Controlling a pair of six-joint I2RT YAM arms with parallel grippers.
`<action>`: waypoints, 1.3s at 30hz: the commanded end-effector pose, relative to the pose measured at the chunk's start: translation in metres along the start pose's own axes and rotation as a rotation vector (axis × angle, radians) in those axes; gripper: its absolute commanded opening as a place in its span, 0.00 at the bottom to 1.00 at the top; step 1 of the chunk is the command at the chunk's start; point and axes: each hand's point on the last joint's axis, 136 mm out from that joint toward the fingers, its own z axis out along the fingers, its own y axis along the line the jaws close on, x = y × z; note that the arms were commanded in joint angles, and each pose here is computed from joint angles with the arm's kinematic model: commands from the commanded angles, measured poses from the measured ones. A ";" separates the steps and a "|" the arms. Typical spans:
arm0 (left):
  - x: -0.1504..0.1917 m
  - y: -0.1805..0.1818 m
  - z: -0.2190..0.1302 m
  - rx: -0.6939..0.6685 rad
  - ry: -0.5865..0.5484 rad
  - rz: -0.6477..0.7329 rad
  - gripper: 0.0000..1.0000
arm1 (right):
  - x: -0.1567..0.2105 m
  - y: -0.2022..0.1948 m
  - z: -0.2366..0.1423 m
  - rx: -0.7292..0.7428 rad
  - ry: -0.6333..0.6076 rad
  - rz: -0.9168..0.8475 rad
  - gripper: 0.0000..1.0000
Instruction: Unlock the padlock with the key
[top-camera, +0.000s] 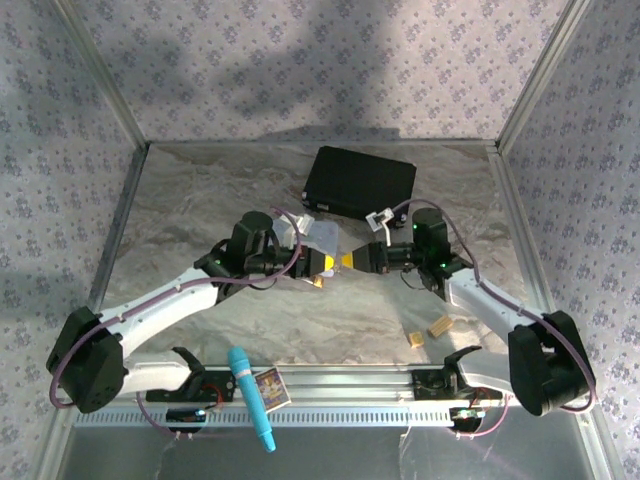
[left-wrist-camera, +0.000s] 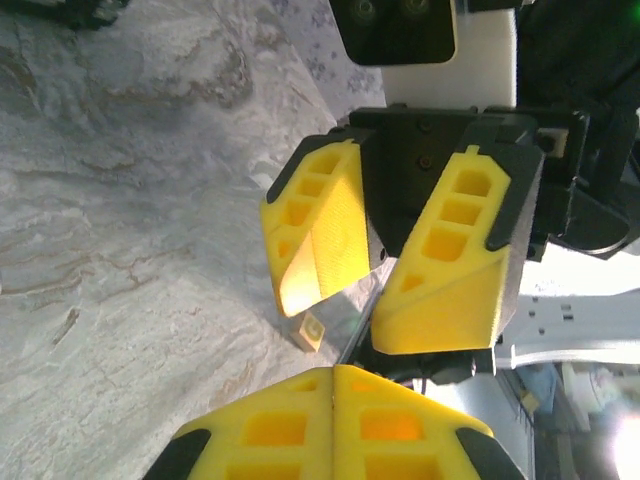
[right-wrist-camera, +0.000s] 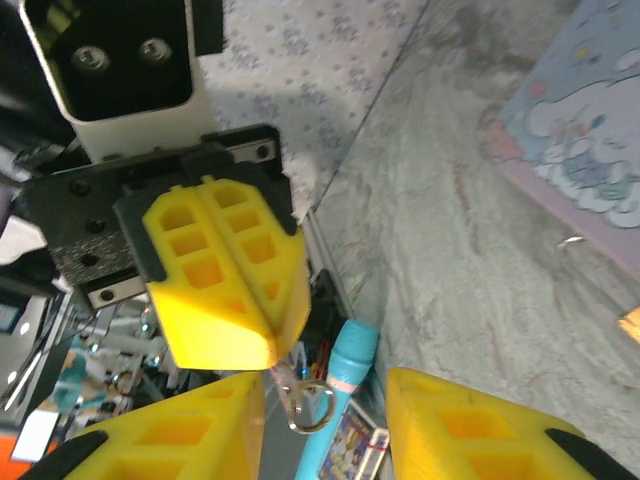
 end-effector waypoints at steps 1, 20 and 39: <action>0.000 -0.020 -0.007 0.069 0.037 0.087 0.00 | -0.003 0.025 0.003 -0.094 0.030 -0.093 0.37; -0.007 -0.029 -0.018 0.103 -0.019 0.094 0.00 | 0.016 0.030 0.020 -0.128 0.130 -0.069 0.12; -0.040 0.025 -0.039 -0.247 -0.282 0.001 1.00 | 0.022 -0.009 0.018 -0.012 0.084 0.032 0.00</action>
